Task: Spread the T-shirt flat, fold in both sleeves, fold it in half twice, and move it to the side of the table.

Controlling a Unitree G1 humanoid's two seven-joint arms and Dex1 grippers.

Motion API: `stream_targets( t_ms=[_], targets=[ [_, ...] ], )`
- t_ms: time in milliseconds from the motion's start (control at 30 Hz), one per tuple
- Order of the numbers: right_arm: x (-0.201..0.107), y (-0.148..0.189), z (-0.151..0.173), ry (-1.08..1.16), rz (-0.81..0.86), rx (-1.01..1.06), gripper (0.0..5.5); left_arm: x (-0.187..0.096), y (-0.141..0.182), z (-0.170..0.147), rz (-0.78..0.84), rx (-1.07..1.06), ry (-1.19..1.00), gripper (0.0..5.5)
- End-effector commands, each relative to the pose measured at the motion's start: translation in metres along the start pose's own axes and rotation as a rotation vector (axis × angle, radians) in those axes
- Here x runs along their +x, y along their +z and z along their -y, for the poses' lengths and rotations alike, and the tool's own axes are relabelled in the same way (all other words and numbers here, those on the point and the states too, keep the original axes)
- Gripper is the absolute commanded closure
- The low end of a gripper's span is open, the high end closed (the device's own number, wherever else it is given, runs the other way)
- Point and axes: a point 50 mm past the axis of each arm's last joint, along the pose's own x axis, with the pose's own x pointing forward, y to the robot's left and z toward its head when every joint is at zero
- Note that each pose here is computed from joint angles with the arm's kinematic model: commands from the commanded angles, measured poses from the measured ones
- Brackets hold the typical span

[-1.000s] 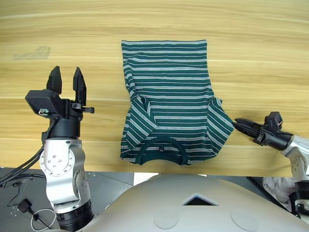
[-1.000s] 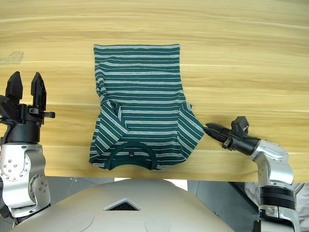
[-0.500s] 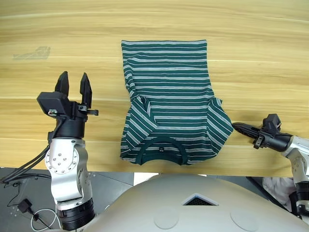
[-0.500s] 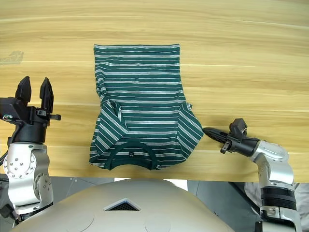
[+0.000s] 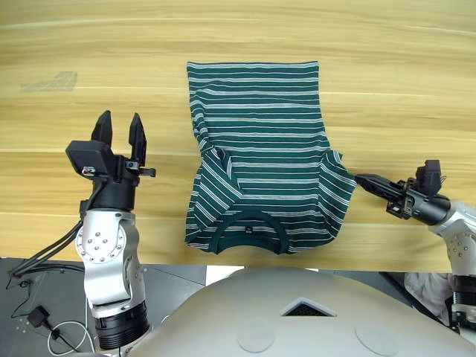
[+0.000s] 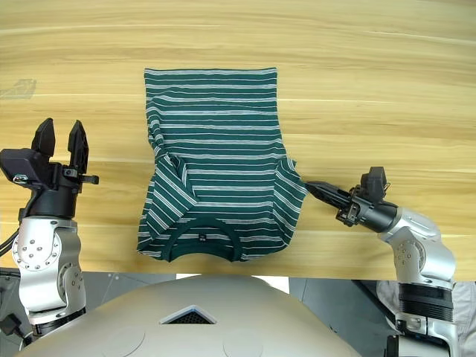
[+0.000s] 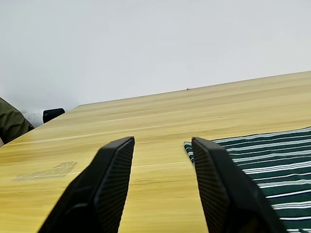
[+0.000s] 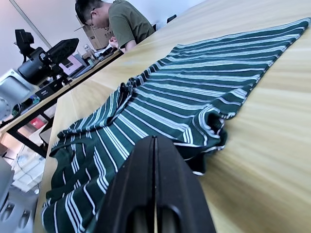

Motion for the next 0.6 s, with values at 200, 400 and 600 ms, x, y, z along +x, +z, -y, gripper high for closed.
stream_targets(
  t_ms=[200,400,600],
  targets=[
    [0.038,-0.003,-0.033,0.193,-0.06,-0.102,5.49,0.002,-0.005,0.005,-0.004,0.003,-0.019,3.29],
    [0.056,-0.012,-0.043,0.218,-0.164,-0.203,5.49,0.001,-0.007,0.005,-0.008,0.002,-0.018,3.29],
    [0.072,-0.022,-0.033,0.081,-0.21,-0.31,5.49,0.0,-0.009,0.008,-0.013,-0.001,-0.026,3.29]
  ],
)
